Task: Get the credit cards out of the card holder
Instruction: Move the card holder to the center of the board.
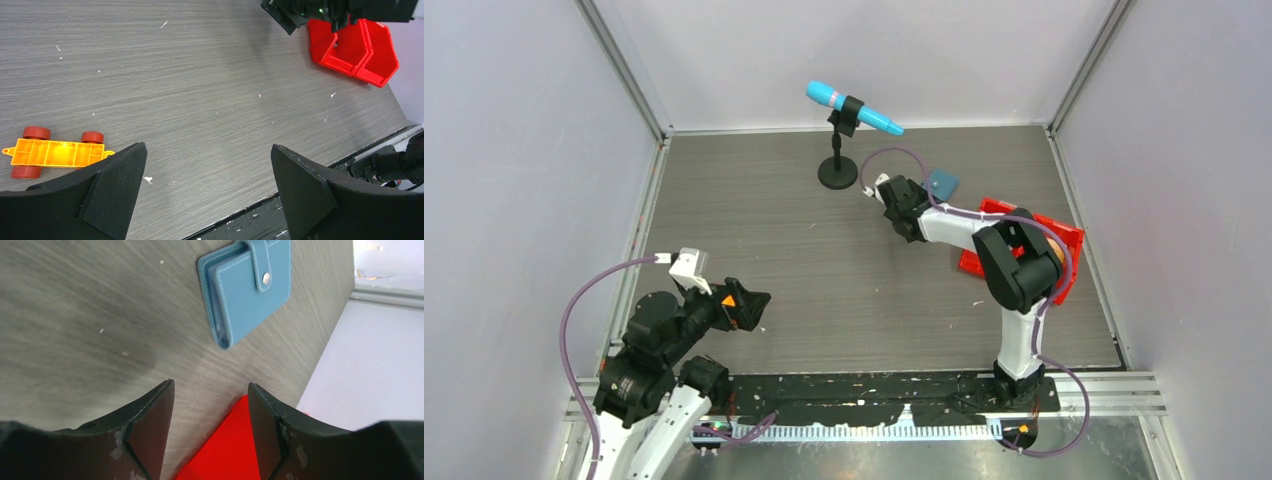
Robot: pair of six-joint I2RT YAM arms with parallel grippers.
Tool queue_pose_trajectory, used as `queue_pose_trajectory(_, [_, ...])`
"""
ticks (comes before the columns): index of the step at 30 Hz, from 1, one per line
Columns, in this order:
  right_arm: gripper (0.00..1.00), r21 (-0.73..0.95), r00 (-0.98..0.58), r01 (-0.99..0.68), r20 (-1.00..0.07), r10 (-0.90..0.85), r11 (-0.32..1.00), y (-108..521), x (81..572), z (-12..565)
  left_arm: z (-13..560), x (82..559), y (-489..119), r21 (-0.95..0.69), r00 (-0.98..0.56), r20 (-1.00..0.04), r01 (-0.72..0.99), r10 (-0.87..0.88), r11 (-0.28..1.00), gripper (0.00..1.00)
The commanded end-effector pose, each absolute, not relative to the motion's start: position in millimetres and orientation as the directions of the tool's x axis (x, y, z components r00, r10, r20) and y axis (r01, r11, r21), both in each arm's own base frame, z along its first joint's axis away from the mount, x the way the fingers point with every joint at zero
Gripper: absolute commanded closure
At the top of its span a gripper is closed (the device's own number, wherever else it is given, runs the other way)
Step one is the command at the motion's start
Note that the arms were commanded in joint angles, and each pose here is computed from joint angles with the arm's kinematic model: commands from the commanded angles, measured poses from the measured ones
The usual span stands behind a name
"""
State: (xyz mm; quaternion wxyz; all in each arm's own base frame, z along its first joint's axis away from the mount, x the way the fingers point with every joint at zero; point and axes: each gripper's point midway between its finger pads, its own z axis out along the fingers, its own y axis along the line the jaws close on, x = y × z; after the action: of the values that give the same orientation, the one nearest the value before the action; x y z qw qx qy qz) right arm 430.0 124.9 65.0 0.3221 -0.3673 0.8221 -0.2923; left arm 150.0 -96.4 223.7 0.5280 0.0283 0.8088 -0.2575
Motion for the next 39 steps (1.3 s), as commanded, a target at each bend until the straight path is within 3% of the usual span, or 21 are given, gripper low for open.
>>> queue_pose_trajectory(1, [0.38,-0.786,-0.479,-0.358,-0.309,-0.822,0.504,122.4,470.0,93.1,236.3,151.1,-101.0,-0.374,-0.415,-0.885,0.36,-0.213,0.854,0.01])
queue_pose_trajectory(17, [0.46,-0.83,-0.49,-0.378,-0.198,-0.849,0.411,106.5,498.8,61.2,235.1,153.1,-97.9,-0.371,-0.415,-0.884,0.34,-0.216,0.864,0.01])
queue_pose_trajectory(24, [0.6,-0.835,-0.481,-0.376,-0.196,-0.855,0.403,105.8,504.9,56.6,232.1,154.6,-99.1,-0.373,-0.435,-0.876,0.333,-0.21,0.866,0.01])
queue_pose_trajectory(31, [0.92,-0.836,-0.478,-0.367,-0.206,-0.854,0.407,105.6,502.9,67.1,231.2,155.4,-99.3,-0.374,-0.442,-0.872,0.329,-0.209,0.867,0.01])
queue_pose_trajectory(39, [0.95,-0.786,-0.375,-0.46,-0.25,-0.893,0.414,146.1,471.5,84.1,230.4,156.3,-98.0,-0.373,-0.443,-0.871,0.319,-0.21,0.871,0.01])
